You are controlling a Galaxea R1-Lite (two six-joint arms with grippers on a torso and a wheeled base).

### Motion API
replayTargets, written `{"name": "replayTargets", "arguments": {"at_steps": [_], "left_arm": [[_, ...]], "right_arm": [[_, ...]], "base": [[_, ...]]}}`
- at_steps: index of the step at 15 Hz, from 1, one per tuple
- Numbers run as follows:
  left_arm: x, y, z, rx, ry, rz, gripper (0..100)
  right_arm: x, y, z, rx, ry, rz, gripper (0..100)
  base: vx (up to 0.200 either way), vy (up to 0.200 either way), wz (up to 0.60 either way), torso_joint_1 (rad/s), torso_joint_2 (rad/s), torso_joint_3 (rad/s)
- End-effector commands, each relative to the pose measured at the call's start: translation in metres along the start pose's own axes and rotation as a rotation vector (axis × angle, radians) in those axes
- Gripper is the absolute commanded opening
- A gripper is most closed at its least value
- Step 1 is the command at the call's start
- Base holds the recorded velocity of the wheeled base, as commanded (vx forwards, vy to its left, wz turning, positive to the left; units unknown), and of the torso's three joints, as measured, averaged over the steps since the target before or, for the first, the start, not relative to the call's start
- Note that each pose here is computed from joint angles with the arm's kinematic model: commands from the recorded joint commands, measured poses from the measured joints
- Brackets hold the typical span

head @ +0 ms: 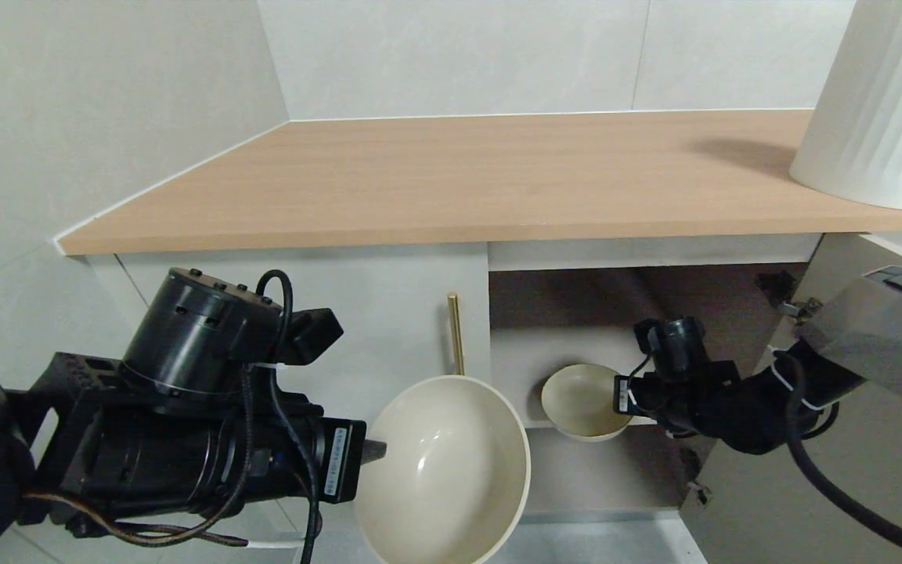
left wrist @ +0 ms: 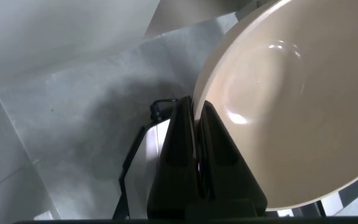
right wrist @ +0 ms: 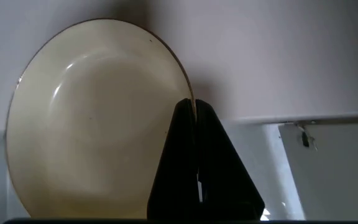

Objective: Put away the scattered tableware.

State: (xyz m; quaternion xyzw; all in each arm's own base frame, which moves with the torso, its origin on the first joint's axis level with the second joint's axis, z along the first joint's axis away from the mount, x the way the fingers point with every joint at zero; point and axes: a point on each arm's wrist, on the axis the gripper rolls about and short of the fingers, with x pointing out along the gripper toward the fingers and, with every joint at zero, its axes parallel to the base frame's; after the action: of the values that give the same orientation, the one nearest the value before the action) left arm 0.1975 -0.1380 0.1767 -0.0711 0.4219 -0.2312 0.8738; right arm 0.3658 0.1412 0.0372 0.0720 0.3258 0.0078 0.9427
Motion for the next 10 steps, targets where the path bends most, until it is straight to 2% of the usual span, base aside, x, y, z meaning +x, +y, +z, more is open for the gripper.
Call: {"name": "replayTargets", "arguments": {"at_steps": [1,7,10], "left_arm": [[0.002,0.0,-0.001,0.0,0.01,0.002,0],[0.001,-0.002,-0.003,0.008,0.023,0.001,0],[0.002,-0.002,-0.003,0.008,0.024,0.002,0]], "right_arm": [[0.024,-0.005,-0.01,0.017,0.025,-0.036,0],[0.059,-0.013,-0.004,0.102,-0.043,-0.148,0],[0.061,-0.012,0.004,0.131,-0.074,-0.156,0]], "base": [[0.0,0.0,0.0,0.0,0.0,0.0],[0.0,0.0,0.0,0.0,0.0,0.0],[0.0,0.0,0.0,0.0,0.0,0.0]]}}
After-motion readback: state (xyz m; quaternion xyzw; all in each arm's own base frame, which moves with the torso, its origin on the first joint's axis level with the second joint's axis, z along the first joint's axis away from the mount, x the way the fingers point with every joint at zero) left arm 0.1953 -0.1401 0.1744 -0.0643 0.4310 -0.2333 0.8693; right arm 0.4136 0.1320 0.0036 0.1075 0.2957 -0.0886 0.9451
